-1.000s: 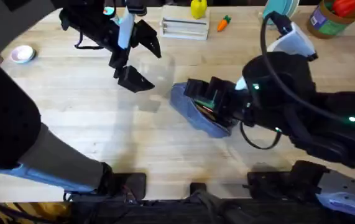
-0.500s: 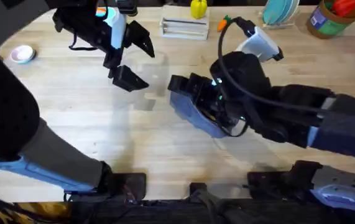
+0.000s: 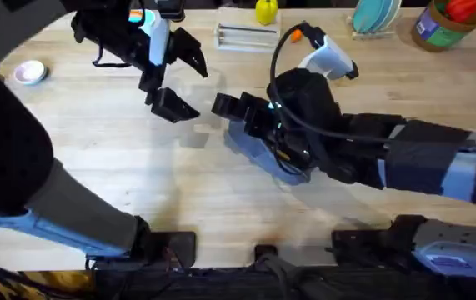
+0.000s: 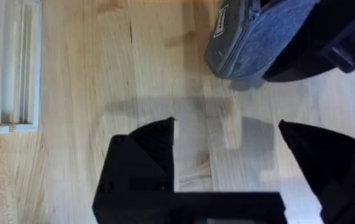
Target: Unzip the bag, pick up the pens from the table one at a time and place them inside, then zip the bag closed.
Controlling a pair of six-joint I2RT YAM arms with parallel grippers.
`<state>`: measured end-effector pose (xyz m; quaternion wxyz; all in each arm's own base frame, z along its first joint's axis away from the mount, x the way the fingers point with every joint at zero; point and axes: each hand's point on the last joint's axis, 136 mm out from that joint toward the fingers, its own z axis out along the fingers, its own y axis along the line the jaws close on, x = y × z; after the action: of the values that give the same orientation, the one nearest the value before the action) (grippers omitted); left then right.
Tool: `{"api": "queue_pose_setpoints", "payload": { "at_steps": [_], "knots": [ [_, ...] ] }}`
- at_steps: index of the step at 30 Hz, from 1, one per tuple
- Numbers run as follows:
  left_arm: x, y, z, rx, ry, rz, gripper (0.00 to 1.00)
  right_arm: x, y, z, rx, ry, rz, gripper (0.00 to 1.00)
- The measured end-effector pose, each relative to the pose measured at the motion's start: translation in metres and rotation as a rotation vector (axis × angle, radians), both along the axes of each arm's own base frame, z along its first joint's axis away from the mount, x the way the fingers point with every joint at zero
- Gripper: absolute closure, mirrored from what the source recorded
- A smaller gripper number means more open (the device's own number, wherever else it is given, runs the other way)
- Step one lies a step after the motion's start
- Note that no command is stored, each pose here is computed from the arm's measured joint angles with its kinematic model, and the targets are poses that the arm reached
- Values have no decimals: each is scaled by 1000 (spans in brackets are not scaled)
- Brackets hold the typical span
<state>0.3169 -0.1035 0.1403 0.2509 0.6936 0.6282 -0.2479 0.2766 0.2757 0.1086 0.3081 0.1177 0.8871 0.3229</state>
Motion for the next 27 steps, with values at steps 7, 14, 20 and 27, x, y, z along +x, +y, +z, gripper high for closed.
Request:
{"api": "queue_pose_setpoints", "payload": {
  "at_steps": [7,14,20,27],
  "knots": [
    [0,0,0,0,0,0,7,-2,2,27,12,-89,61,5],
    [0,0,0,0,0,0,7,-3,1,48,15,-161,91,5],
    [0,0,0,0,0,0,8,-2,1,55,10,-196,103,5],
    [0,0,0,0,0,0,7,1,0,60,-74,-265,152,5]
  ]
}}
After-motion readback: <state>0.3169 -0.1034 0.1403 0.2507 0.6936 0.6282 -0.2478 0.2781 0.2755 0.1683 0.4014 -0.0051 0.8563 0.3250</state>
